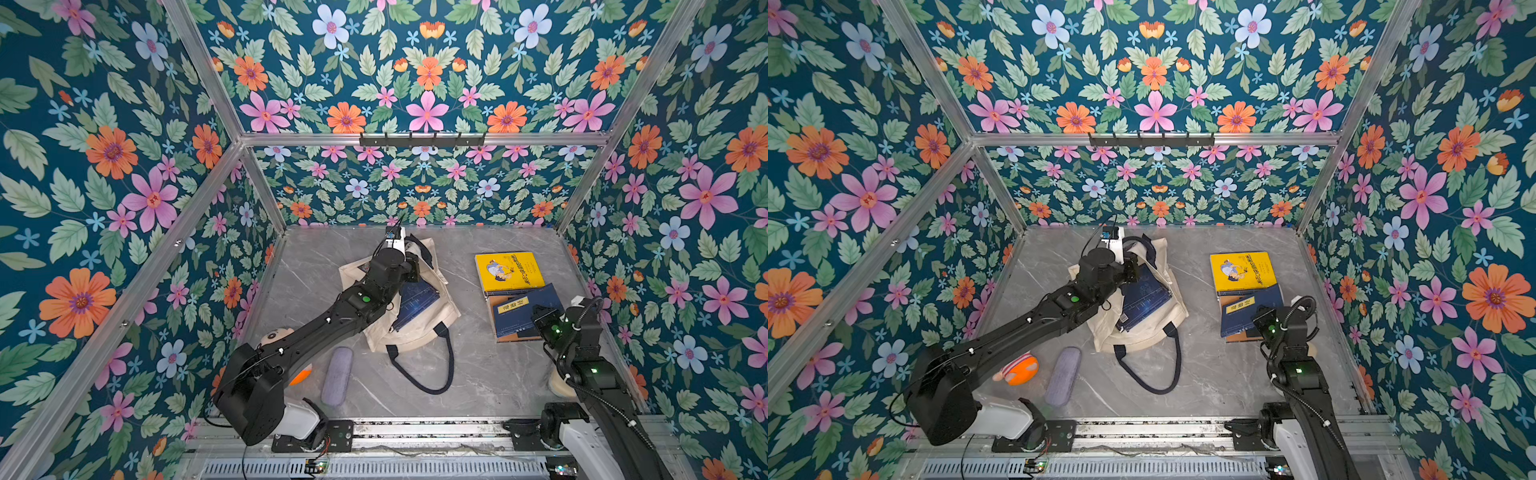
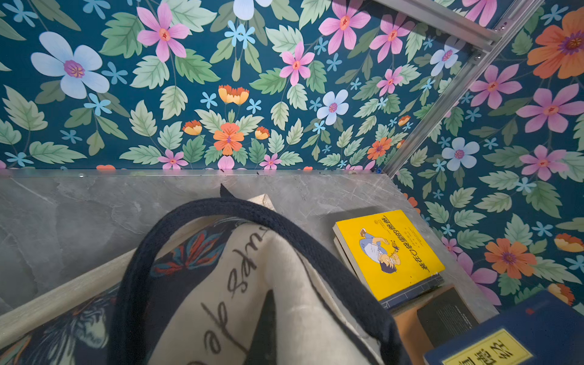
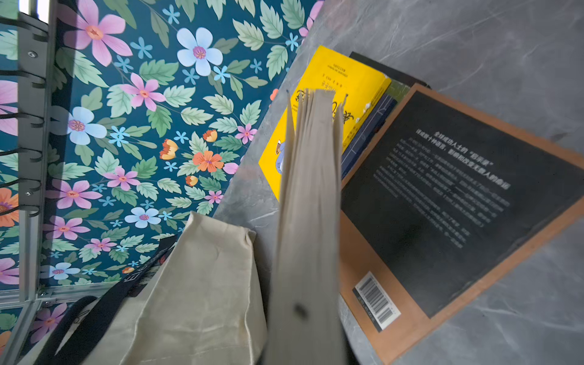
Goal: Take out the books from the canvas bag
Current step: Place the book on the book.
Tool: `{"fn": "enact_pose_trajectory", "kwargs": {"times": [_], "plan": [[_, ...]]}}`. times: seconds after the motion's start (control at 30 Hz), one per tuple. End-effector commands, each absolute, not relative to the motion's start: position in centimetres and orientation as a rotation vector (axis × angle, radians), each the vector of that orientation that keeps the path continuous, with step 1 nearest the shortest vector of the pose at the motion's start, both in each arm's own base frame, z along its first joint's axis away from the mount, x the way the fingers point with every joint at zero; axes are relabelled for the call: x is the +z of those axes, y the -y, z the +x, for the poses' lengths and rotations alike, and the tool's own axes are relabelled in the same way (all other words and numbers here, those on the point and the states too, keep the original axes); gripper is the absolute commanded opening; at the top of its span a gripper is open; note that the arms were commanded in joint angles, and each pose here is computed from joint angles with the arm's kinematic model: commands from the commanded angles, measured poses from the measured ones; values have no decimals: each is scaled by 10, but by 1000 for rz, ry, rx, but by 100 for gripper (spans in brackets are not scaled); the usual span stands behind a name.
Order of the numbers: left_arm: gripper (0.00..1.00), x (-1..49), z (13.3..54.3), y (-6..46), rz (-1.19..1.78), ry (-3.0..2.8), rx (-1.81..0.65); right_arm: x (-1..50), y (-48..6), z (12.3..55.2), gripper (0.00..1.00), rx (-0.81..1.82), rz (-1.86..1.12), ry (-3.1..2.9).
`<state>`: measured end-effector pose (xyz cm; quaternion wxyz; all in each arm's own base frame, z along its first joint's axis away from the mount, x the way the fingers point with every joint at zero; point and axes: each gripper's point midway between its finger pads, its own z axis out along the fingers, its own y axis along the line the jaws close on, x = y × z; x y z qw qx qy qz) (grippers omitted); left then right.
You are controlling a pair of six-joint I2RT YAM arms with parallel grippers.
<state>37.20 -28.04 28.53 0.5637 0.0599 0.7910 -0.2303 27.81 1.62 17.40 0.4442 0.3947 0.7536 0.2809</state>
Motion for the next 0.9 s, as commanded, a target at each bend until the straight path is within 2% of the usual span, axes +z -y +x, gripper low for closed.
{"fn": "enact_pose_trajectory", "kwargs": {"times": [0.0,0.33,0.87], "plan": [[0,303,372,290,148,-1807,-612,186,-19,292,0,764,951,-1799],[0,299,367,298,180,-1820,-673,142,14,302,0,706,1146,-1793],[0,295,366,301,181,-1835,-686,90,19,309,0,632,1299,-1951]]}}
